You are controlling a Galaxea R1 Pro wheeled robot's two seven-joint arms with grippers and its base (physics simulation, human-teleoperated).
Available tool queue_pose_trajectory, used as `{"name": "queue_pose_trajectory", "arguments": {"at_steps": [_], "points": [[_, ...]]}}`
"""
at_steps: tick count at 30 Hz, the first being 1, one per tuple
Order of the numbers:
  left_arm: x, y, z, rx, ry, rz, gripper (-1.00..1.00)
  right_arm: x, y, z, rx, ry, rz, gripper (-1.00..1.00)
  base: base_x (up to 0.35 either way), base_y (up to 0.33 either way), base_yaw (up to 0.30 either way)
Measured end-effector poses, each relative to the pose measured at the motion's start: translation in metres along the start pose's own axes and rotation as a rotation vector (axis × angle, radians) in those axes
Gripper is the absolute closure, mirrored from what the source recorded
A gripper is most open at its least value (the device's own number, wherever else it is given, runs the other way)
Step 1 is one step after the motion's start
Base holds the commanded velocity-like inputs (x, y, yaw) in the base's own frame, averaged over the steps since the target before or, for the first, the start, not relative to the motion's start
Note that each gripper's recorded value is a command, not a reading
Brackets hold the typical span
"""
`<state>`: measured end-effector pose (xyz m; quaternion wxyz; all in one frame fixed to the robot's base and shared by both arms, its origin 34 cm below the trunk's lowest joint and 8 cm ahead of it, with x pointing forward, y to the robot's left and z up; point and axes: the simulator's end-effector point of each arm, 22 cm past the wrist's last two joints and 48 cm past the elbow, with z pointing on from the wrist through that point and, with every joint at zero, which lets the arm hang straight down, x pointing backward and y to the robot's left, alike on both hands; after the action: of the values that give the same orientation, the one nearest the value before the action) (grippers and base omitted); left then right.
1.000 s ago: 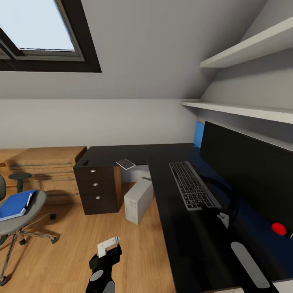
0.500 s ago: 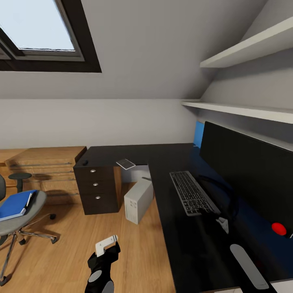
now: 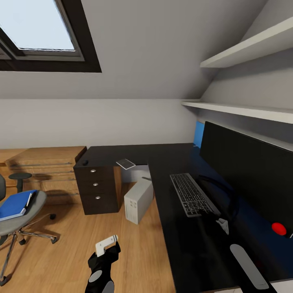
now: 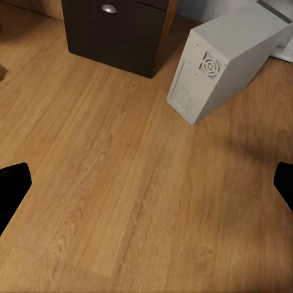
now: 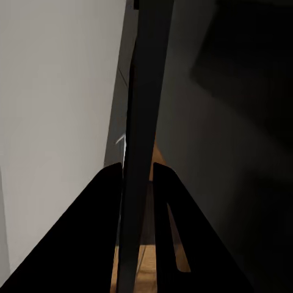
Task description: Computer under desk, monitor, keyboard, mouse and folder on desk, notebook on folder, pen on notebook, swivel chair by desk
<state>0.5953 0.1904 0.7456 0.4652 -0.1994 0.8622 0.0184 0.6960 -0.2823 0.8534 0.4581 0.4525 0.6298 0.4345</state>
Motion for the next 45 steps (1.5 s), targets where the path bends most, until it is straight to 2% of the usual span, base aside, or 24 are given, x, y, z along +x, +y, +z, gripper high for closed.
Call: {"name": "queue_pose_trajectory", "arguments": {"at_steps": [22, 23, 34, 45], "points": [[0.0007, 0.0003, 0.0001, -0.001, 0.001, 0.001, -1.0, 0.0003, -0.0002, 0.0, 0.001, 0.001, -0.002, 1.0, -0.007, 0.011, 0.0], [0.0007, 0.0003, 0.0001, -0.001, 0.001, 0.001, -1.0, 0.0001, -0.0001, 0.0, 0.001, 0.0, -0.002, -1.0, 0.0, 0.0, 0.0], [0.0006, 0.0002, 0.0001, -0.001, 0.001, 0.001, -1.0, -0.0001, 0.001, 0.0, -0.004, 0.0, -0.001, -1.0, 0.0, -0.002, 0.0], [0.0021, 0.001, 0.0005, -0.002, 0.004, 0.003, -1.0, -0.0002, 0.0017, 0.0, -0.006, 0.0, -0.002, -1.0, 0.0, -0.131, 0.0]]}}
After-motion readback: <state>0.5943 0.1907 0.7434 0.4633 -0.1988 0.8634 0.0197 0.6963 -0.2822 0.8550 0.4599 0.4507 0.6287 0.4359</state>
